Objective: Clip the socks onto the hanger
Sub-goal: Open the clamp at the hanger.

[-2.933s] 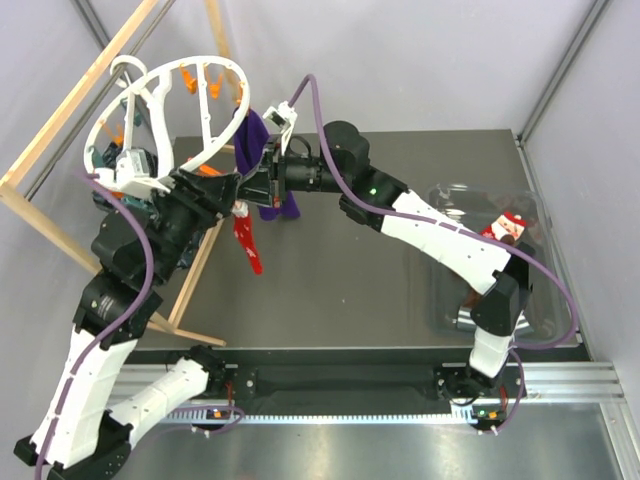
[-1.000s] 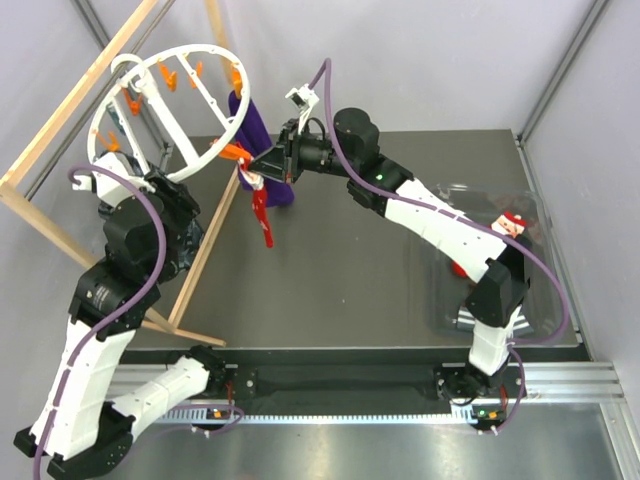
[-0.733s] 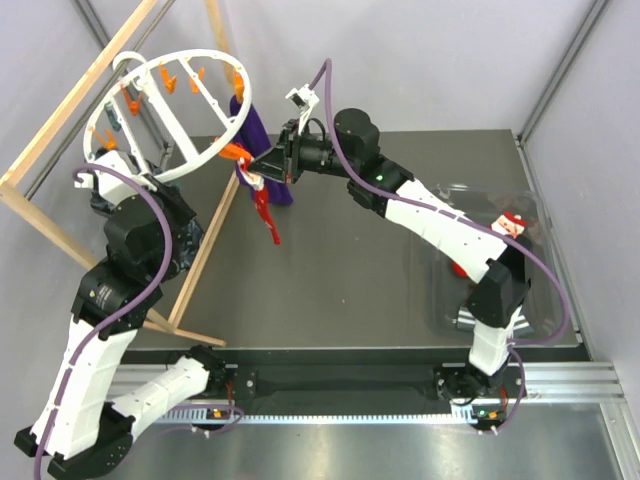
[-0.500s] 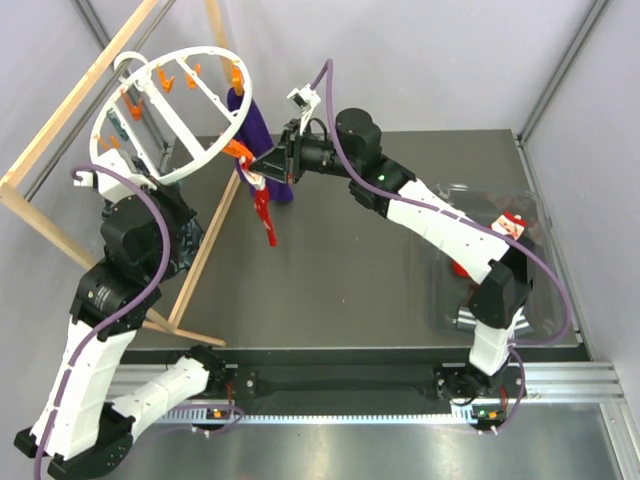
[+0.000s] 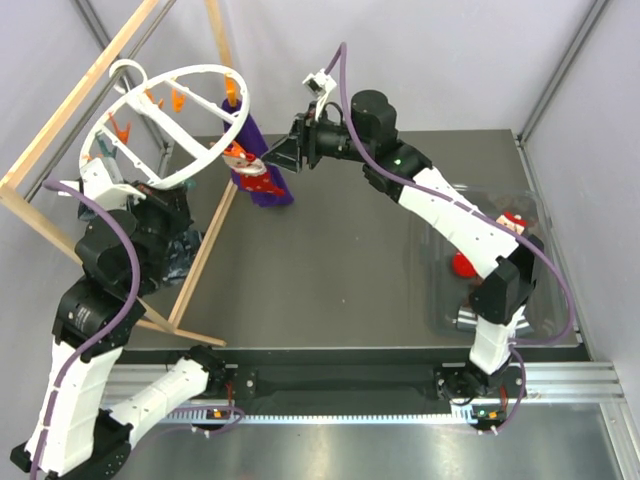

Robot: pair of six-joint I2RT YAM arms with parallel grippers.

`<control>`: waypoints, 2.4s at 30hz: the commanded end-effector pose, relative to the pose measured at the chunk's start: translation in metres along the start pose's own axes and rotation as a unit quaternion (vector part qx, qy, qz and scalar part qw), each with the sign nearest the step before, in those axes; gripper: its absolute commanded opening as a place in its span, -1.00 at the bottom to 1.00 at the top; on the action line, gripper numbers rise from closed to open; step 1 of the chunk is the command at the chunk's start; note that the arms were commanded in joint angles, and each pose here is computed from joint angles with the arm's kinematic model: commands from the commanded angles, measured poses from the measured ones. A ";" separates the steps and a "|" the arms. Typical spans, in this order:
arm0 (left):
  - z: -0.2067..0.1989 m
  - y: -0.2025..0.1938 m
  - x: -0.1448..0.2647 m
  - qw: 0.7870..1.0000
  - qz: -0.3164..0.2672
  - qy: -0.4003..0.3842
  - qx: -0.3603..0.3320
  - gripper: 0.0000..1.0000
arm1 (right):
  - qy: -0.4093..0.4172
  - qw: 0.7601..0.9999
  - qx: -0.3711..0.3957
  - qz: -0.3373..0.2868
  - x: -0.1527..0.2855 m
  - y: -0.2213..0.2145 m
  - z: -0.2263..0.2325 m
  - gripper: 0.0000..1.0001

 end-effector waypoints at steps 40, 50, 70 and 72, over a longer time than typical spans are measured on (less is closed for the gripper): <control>-0.023 0.009 0.041 0.984 0.068 -0.100 0.129 -1.00 | 0.253 0.952 0.044 -0.166 -0.055 0.025 0.113 -0.09; -0.025 0.011 0.042 0.983 0.068 -0.106 0.133 -1.00 | 0.267 0.946 0.047 -0.176 -0.063 0.026 0.113 -0.15; -0.028 0.012 0.043 0.981 0.070 -0.112 0.144 -1.00 | 0.340 0.919 0.062 -0.188 -0.059 0.015 0.130 -0.31; -0.028 0.011 0.043 0.981 0.071 -0.112 0.144 -1.00 | 0.341 0.919 0.062 -0.186 -0.060 0.013 0.130 -0.30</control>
Point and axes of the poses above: each gripper's point midway between its finger pads, its own x axis back along the fingers, its own z axis along the line the jaws close on, y = z × x, the point moved 7 cm from there along x, back along the fingers, and after that the axes turned 14 degrees about x, right-handed, at the moved point
